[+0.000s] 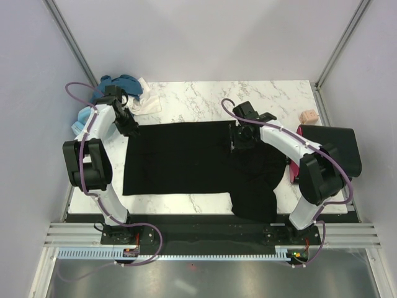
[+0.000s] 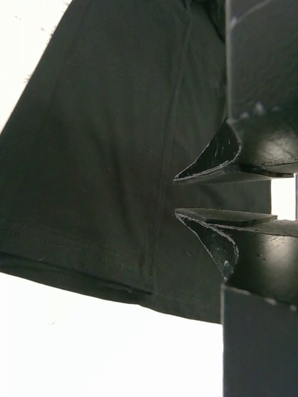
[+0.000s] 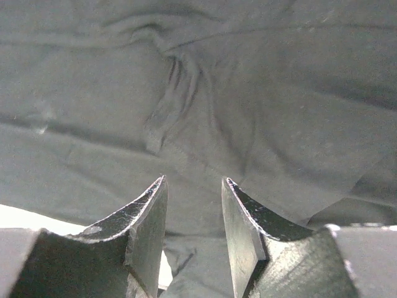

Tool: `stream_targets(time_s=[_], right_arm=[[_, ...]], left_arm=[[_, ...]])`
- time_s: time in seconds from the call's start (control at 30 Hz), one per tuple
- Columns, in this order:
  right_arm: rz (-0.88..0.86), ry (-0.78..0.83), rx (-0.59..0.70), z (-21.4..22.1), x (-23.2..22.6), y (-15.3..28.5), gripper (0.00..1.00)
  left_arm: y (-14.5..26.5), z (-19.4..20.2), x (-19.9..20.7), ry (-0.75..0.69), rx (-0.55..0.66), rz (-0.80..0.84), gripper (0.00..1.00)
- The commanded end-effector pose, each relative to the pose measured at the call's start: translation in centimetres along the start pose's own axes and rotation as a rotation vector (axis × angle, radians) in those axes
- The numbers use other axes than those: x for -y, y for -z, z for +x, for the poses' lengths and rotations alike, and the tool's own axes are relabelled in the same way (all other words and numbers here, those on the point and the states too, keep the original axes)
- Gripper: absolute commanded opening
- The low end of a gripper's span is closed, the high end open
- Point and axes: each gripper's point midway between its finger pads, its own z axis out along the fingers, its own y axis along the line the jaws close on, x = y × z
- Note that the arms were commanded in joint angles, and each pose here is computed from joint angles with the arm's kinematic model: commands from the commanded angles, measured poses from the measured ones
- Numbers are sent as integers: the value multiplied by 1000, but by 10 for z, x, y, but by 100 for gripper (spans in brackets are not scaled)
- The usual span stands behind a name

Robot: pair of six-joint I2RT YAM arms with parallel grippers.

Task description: Fold and stack the t-shirts

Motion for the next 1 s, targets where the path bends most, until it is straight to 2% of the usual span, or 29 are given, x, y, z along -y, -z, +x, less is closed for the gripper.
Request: stream_targets(time_s=[0.0,0.1,0.2,0.27,0.3,0.33,0.37,0.43,0.53,0.77,0.87,0.97], right_arm=[[37,-6,103,-16,8,7,47],[32,-22,181,-21,9,26,48],[122,-22,135,-5,27,52,48],[139,-44,70,19,34,64,48],[127,-81,111,21,34,79,48],[148,-100,98,35,41,80,49],[135,-120,144,37,43,93,49],[203,-161,134,57,60,98,52],[248,-214,119,84,75,109,49],[284,-305,57,122,86,118,49],[272,-360,-51,142,79,117,49],[235,-424,-118,160,70,119,50]], left_arm=[[16,-11,10,-17,62,52,29],[34,4,6,-23,83,68,31],[52,34,-3,-7,101,76,35],[57,51,-17,3,111,35,37],[51,68,-30,12,87,-2,37],[62,73,-36,21,125,-12,38],[57,84,-51,31,120,-69,38],[63,96,-62,39,125,-101,39],[57,122,-76,71,72,-139,40],[76,119,-65,163,27,-121,40],[86,115,-56,240,2,-122,40],[86,130,-58,318,-59,-154,40]])
